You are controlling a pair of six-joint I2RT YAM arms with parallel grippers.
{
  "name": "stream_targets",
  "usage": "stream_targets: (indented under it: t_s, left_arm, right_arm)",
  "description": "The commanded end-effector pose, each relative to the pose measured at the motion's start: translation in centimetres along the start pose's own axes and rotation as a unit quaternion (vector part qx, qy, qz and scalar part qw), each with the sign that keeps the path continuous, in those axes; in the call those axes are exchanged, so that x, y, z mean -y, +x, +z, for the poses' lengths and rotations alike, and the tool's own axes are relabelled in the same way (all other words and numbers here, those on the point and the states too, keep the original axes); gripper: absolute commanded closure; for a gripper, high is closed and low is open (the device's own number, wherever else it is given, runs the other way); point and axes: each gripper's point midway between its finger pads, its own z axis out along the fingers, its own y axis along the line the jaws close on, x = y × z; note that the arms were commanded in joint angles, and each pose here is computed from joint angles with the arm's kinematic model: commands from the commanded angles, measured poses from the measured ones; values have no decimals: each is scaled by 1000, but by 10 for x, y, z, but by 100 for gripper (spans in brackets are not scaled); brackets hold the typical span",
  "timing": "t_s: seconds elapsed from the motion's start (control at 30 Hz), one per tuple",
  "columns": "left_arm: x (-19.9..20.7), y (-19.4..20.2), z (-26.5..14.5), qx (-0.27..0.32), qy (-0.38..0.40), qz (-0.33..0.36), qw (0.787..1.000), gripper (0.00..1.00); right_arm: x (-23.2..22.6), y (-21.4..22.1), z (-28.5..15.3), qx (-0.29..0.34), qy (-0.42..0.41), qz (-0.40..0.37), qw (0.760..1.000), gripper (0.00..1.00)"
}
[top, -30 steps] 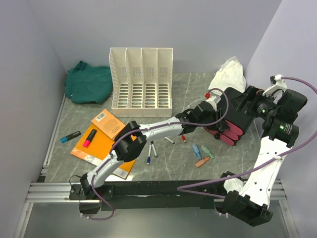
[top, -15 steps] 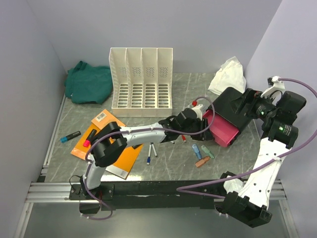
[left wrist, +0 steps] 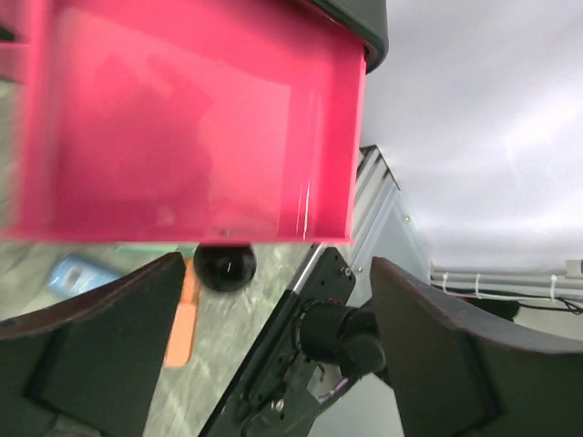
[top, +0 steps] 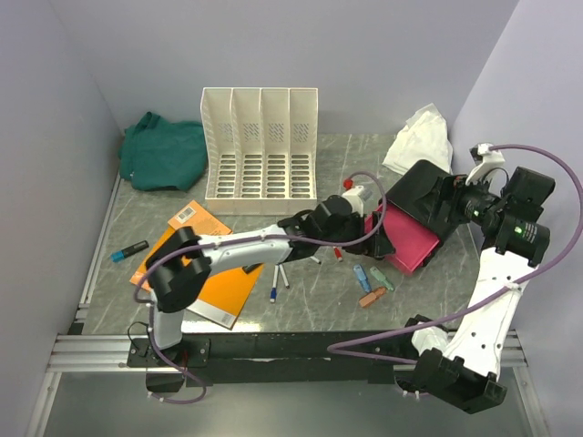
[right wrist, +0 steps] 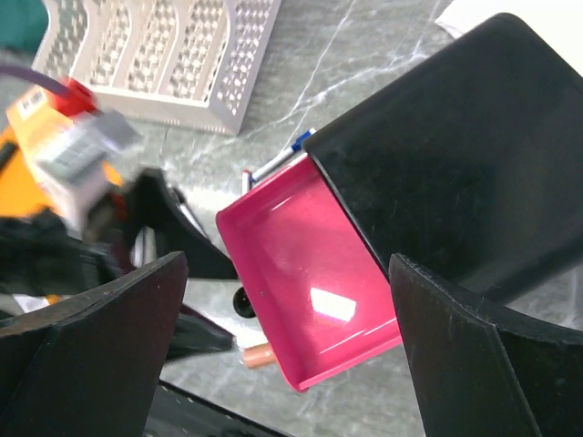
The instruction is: Organize the desk
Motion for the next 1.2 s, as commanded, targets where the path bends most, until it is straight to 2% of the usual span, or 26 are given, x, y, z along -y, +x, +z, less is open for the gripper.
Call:
stream_targets:
  t_s: [0.0, 0.13, 0.4, 0.57, 0.7, 0.87, 1.1, 1.17]
  left_arm:
    - [18, -33, -48, 65, -8, 33, 997, 6]
    - [-5, -31, -92, 89, -62, 46, 993, 1]
    - [-54, -39, -177, 152, -157, 47, 975, 0]
    - [-83, -27, -220, 174, -213, 44, 960, 1]
    - [-103, -13, -251, 189, -242, 23, 951, 1]
    - [-118, 0, -271, 197, -266, -17, 943, 1]
    - [-143, 28, -281, 180, -302, -55, 934, 0]
    - [-146, 32, -283, 181, -306, -65, 932, 0]
  right_arm:
    - [-16, -4, -6, -7, -22, -74, 997, 0]
    - [-27, 3, 0, -32, -33, -126, 991, 0]
    - [-67, 18, 21, -70, -104, -195, 973, 0]
    - [-106, 43, 26, -107, -210, -266, 935, 0]
    - [-134, 70, 26, -120, -286, -343, 887, 0]
    - [-165, 92, 41, -121, -339, -389, 848, 0]
    - [-202, 125, 81, -176, -348, -406, 826, 0]
    - [-203, 130, 95, -186, -324, -409, 832, 0]
